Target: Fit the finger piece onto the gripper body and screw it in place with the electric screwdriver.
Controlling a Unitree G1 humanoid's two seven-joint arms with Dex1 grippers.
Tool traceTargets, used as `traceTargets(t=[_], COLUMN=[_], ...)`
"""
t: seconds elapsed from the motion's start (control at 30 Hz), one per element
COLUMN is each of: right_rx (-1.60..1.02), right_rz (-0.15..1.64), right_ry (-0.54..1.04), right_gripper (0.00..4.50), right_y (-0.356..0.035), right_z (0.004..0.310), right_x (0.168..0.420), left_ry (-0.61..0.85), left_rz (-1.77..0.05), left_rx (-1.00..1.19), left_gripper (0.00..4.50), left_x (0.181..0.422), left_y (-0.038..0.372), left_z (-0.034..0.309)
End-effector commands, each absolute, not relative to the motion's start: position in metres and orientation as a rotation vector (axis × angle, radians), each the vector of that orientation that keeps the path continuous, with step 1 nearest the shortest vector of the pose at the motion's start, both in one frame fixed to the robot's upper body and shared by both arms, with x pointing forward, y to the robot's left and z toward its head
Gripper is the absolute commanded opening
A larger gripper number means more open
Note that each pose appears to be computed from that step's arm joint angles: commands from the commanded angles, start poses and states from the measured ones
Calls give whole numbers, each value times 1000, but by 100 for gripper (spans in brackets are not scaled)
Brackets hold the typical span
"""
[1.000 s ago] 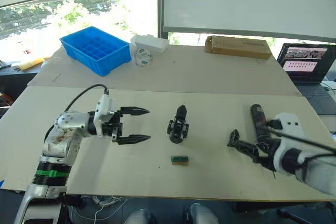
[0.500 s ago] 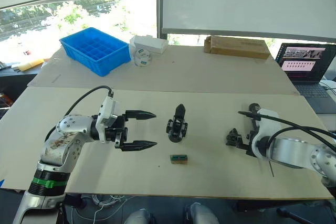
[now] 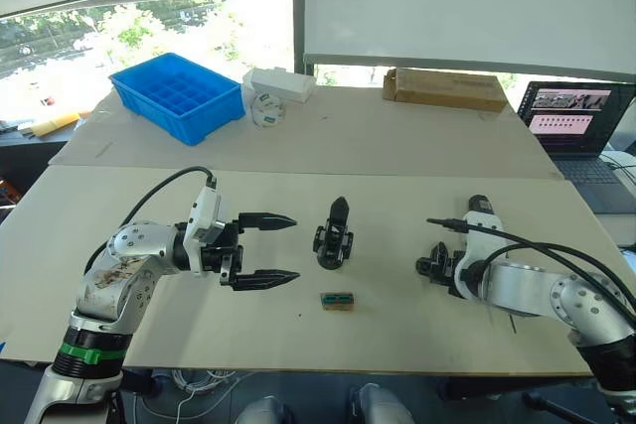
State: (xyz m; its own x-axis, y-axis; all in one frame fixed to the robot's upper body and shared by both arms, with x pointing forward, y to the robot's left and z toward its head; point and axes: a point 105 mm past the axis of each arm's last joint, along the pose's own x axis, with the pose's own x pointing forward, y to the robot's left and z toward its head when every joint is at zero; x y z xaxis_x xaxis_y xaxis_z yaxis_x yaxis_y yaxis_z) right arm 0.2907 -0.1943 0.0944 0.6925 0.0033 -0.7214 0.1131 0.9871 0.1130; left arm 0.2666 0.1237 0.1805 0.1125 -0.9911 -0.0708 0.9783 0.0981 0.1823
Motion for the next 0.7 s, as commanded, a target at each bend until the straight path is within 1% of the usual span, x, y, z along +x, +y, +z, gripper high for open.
traceTargets(t=[0.03, 0.17, 0.2, 0.23, 0.3, 0.37, 0.4, 0.43, 0.53, 0.6, 0.7], right_rx=[162, 166, 167, 170, 188, 165, 106, 59, -189, -305, -381], right_rz=[-73, -50, -46, -40, -7, 45, 89, 122, 231, 286, 295], right_ry=[836, 823, 812, 798, 694, 531, 416, 341, -10, -192, -359], right_gripper=[298, 156, 127, 109, 109, 109, 109, 109, 109, 109, 109], right_y=[-195, -191, -191, -191, -188, -187, -185, -182, -164, -148, -134], right_z=[85, 87, 89, 92, 108, 133, 150, 162, 210, 231, 248], right_x=[287, 286, 286, 287, 293, 300, 302, 302, 296, 290, 287], left_ry=[-126, -128, -130, -133, -148, -169, -180, -185, -180, -182, -187], left_rz=[-1467, -1463, -1462, -1460, -1441, -1398, -1367, -1346, -1245, -1204, -1157], left_rx=[214, 213, 211, 206, 172, 107, 59, 28, -142, -260, -368], left_gripper=[450, 450, 450, 450, 450, 450, 450, 450, 450, 450, 450], left_x=[264, 266, 266, 266, 270, 276, 282, 285, 302, 310, 317], left_y=[123, 123, 123, 123, 122, 120, 118, 117, 107, 97, 83], left_z=[191, 192, 192, 193, 197, 205, 211, 214, 229, 238, 248])
